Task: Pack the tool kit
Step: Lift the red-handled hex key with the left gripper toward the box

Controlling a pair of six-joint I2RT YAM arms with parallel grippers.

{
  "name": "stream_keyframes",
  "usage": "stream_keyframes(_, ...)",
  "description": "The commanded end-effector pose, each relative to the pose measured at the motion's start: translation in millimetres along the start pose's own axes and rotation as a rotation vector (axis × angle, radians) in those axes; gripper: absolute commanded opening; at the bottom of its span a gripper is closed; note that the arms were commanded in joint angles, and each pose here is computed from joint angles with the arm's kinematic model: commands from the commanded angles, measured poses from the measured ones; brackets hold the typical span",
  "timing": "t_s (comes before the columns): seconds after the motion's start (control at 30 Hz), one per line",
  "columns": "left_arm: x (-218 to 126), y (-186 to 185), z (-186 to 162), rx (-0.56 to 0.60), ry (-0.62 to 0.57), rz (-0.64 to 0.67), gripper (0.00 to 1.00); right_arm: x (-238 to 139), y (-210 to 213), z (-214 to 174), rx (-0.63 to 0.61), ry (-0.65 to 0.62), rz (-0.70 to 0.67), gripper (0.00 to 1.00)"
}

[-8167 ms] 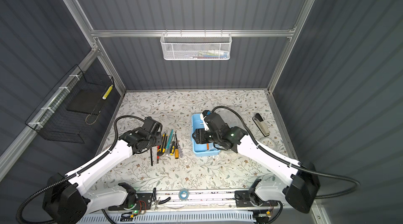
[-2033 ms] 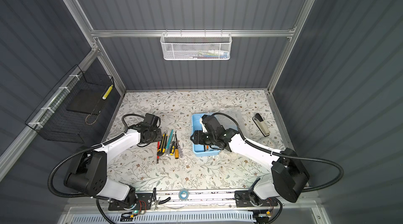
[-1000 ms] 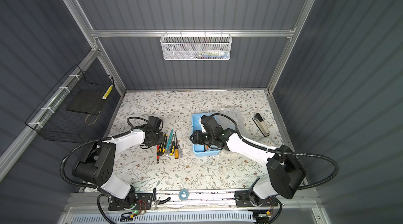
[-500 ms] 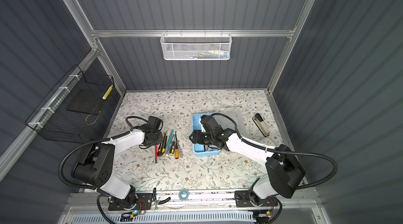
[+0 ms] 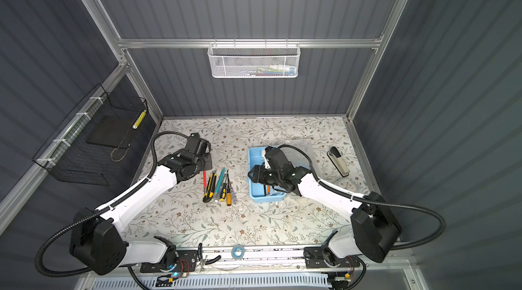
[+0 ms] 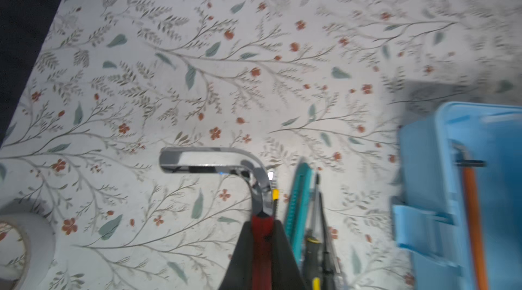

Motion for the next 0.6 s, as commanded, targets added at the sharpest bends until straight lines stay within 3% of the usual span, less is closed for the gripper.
stream_keyframes(0.0, -21.7, -27.8, 18.1, -0.046, -0.068, -0.119, 0.0, -25.5, -6.9, 10.8, 0.019, -0.117, -0.012, 0.62)
stream_keyframes(0.27, -31.9, -93.6, 29.8, -0.047, -0.13, -0.324, 0.0, -63.5, -23.0, 12.2, 0.015, -0.224, -0.075, 0.62)
stream_keyframes(0.57, -11.0, -117.2, 20.6, -0.189, -0.112, -0.459, 0.0, -70.2, -29.1, 9.9, 0.004, -0.238, -0.099, 0.63)
Point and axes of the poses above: each gripper's point midway between its finger pads, its own x axis out along the fingers, its own y axis along the line the jaws close on, z = x × y, the point moved 9 cm from there along -x, back along the fingers, and after that the axes turned 4 degrees about x, right-handed, at the moved point
